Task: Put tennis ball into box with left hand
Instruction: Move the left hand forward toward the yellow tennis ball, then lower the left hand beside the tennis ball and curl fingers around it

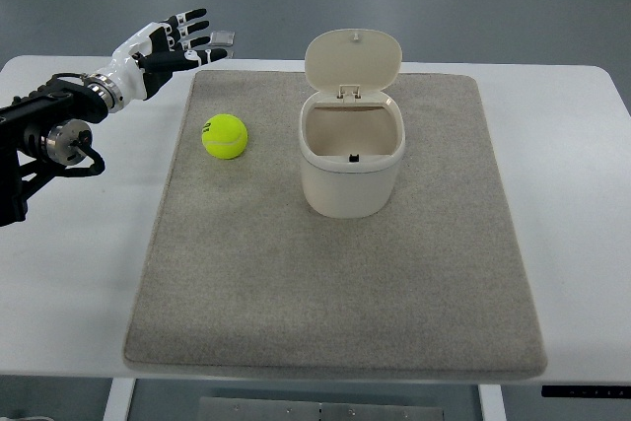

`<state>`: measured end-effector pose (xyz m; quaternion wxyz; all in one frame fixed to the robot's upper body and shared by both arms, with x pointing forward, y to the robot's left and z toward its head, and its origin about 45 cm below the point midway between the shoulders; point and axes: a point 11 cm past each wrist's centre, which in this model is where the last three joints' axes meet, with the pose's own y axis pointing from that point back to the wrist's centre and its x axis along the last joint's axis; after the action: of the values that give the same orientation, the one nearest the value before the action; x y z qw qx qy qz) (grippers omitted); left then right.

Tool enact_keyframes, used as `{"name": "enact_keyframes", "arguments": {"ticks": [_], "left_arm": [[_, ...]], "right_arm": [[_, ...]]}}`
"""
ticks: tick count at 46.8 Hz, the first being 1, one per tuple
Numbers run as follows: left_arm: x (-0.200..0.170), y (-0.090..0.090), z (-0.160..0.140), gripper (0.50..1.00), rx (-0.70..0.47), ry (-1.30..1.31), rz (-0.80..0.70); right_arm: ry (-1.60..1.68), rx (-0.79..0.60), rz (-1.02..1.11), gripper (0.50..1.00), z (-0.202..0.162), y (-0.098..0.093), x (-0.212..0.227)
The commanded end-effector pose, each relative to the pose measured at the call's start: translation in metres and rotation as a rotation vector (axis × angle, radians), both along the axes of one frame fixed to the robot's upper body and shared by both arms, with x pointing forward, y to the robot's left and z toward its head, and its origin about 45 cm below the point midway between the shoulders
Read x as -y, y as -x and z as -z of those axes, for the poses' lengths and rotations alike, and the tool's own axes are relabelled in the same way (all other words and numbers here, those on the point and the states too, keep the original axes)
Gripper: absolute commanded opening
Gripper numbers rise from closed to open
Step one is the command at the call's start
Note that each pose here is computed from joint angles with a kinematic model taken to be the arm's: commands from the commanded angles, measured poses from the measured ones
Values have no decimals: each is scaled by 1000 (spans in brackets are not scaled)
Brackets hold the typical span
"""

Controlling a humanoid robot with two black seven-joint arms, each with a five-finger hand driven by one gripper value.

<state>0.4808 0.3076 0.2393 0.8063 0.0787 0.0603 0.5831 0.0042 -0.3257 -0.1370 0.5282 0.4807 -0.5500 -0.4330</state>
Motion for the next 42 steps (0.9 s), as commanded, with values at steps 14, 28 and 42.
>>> {"name": "enact_keyframes", "arguments": {"ticks": [14,28,42], "left_arm": [[2,7,8,969,-36,-204,157],[-4,-4,-39,958,70,-483,306],[-1,0,-31,954,89,-686,418]], "right_arm": [[0,1,0,901,0,-1,0],[0,0,0,901,0,0,0],[0,0,0,901,0,0,0]]}}
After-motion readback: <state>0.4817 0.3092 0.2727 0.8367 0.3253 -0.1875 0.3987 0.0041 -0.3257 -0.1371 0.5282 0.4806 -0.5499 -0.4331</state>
